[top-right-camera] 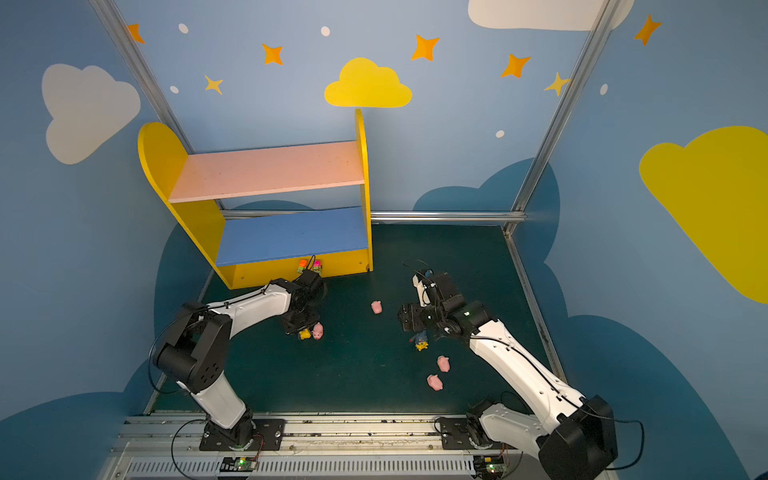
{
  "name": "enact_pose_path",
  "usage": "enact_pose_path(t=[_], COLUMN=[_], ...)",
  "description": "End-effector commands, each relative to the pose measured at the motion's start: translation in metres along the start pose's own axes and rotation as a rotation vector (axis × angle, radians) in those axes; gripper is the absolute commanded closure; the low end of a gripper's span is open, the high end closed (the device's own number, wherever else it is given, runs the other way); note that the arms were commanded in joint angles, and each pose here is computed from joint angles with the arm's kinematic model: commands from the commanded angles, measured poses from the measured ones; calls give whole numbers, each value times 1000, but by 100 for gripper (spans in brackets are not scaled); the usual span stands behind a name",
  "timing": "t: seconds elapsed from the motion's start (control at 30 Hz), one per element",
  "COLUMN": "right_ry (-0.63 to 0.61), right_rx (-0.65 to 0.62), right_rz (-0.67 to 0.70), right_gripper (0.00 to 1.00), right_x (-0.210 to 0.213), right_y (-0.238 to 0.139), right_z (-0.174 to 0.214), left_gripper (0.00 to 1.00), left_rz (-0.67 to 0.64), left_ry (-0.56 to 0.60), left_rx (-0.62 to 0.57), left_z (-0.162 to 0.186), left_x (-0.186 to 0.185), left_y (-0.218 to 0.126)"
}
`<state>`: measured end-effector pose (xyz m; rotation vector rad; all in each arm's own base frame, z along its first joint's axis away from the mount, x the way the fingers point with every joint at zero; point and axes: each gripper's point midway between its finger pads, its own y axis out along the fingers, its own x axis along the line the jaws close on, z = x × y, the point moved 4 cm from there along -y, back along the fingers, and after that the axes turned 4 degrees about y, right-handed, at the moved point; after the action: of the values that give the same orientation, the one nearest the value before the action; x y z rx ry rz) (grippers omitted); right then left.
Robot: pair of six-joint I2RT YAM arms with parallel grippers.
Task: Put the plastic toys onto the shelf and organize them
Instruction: 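Lift the purple-and-yellow figure with the left gripper off the table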
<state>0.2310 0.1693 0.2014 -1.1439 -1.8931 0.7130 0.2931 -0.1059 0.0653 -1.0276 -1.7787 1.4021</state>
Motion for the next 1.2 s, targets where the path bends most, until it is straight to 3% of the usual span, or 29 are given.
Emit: enact_pose_path(t=[0.0, 0.17, 0.23, 0.37, 0.53, 1.17], right_ry=[-1, 3, 0, 0, 11, 28], right_rx=[-13, -19, -29, -22, -29, -49], right_rz=[6, 14, 8, 15, 23, 53], right_gripper=[15, 15, 15, 15, 15, 15], right_x=[-1, -3, -2, -3, -6, -18], right_y=[-9, -13, -15, -17, -18, -18], right_z=[0, 2, 2, 2, 6, 12], left_gripper=[72, 74, 57, 44, 37, 43], left_rz=[-6, 14, 25, -9, -28, -96], left_ry=[29, 59, 82, 120, 163, 223], left_rx=[3, -9, -7, 17, 35, 139], left_z=[5, 7, 8, 7, 3, 4], left_x=[7, 7, 6, 7, 5, 3], left_y=[-1, -4, -6, -8, -19, -5])
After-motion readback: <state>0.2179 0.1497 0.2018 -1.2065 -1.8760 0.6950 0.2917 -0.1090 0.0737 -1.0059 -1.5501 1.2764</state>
